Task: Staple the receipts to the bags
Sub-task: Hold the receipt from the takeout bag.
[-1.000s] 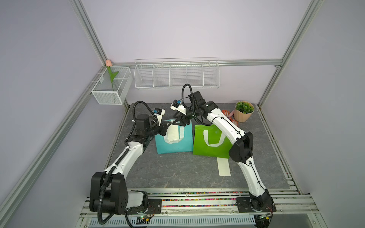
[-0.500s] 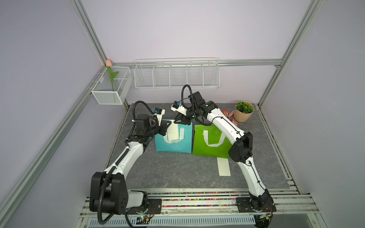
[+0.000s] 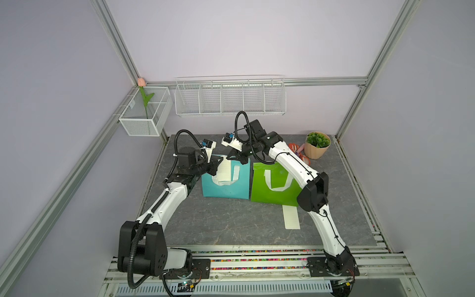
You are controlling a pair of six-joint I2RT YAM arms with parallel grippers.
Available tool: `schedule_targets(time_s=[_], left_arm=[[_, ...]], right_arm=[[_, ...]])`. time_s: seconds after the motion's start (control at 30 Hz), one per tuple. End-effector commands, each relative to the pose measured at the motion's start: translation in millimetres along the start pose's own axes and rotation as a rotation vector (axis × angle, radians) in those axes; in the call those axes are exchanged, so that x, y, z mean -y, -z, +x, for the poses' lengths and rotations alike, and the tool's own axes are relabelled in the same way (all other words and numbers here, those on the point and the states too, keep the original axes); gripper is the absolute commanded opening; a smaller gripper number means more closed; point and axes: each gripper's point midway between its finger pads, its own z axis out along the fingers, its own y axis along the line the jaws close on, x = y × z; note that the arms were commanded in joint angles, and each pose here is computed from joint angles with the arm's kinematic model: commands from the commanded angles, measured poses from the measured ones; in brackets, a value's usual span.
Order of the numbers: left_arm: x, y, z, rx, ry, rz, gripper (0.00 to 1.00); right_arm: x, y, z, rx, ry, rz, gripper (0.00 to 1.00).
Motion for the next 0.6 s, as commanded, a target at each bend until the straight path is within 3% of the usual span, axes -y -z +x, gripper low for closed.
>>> schedule_targets(time_s=[0.0,0.07,0.13,0.2,0.23,0.27,0.33,0.47,0.57], left_arm=[[-5,-1,-10,0.012,-0.045,-0.034,0.0],[-5,1,-9,0.01,-0.047,-0.041,0.05],[-7,6,-10,0.004,-0.055,-0.065,0.26],[-10,18,-17,0.011,-0.065,-0.124,0.66],[-11,25,-21,0.015,-0.069,-0.155,0.8],[-11,34,-26,0.019,-0.082,-0.185,0.86],[-8,50,-32,0.016,-0.125,-0.216,0.93],[-6,63,-26,-0.085,-0.198,-0.241,0.93],[-4,65,-29,-0.09,-0.236,-0.197,0.93]], right_arm=[[-8,1,-4,0.003,0.037,-0.022,0.06],[-7,1,-4,0.002,0.04,-0.018,0.06],[-7,2,-5,0.002,0.042,-0.016,0.06],[-4,5,-4,0.004,0.039,-0.01,0.06],[-4,6,-4,0.003,0.036,-0.009,0.06],[-4,7,-4,0.003,0.04,-0.012,0.06],[-5,11,-3,0.002,0.057,-0.013,0.06],[-5,14,2,-0.012,0.124,0.007,0.06],[-9,18,0,0.01,0.149,-0.005,0.06]])
